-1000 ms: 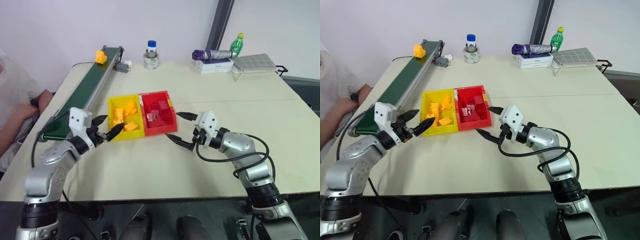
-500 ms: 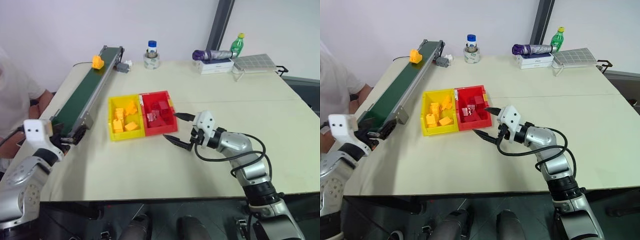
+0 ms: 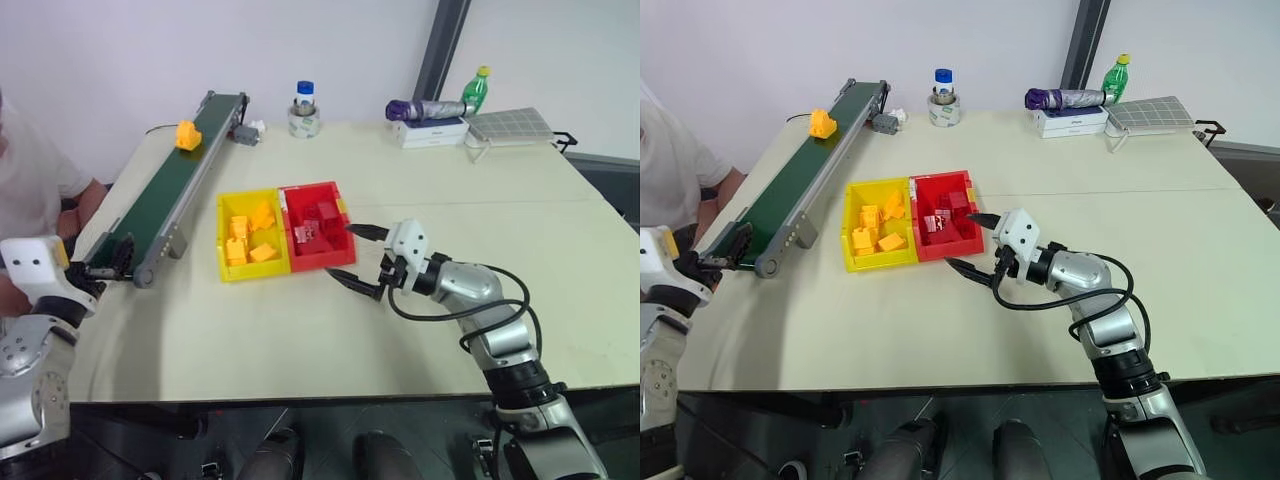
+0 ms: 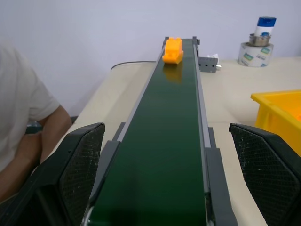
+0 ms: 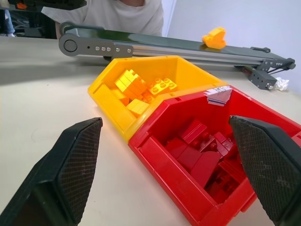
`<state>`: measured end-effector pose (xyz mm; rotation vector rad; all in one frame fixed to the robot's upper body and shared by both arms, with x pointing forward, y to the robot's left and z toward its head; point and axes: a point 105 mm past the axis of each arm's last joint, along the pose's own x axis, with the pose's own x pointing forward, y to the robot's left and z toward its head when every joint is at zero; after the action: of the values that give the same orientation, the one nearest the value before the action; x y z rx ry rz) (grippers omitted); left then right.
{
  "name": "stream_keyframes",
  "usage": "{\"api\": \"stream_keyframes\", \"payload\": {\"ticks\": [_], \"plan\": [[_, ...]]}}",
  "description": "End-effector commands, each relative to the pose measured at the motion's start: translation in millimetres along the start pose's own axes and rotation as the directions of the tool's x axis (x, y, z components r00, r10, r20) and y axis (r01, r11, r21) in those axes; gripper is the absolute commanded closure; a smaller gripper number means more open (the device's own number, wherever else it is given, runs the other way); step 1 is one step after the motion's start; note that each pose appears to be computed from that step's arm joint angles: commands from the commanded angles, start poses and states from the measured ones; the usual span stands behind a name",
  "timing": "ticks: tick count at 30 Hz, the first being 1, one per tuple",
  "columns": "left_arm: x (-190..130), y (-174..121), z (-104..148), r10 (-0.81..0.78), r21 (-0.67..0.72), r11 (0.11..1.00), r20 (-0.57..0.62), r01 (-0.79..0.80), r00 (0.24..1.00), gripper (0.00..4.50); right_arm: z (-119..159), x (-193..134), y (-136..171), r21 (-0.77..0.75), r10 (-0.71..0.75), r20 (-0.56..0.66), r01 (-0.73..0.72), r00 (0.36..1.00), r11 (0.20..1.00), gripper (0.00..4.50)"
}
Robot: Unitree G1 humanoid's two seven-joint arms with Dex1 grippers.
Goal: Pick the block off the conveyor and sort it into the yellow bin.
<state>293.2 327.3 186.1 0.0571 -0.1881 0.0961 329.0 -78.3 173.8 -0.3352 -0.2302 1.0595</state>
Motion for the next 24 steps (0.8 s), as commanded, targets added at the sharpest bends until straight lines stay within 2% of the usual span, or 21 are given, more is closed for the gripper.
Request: {"api": "stream_keyframes", "payload": {"ticks": [1,24], "plan": [[4,1,12,0.011,0.065,0.998,0.043,-0.014,0.999,0.03,13,2,-2,-0.037,0.002,0.040,0.000,0.999,0.999,0.00],[26,0,16,0.037,0.087,0.995,0.060,-0.042,0.998,0.03,14,1,1,-0.035,-0.009,0.043,0.011,0.999,0.999,0.00]]}}
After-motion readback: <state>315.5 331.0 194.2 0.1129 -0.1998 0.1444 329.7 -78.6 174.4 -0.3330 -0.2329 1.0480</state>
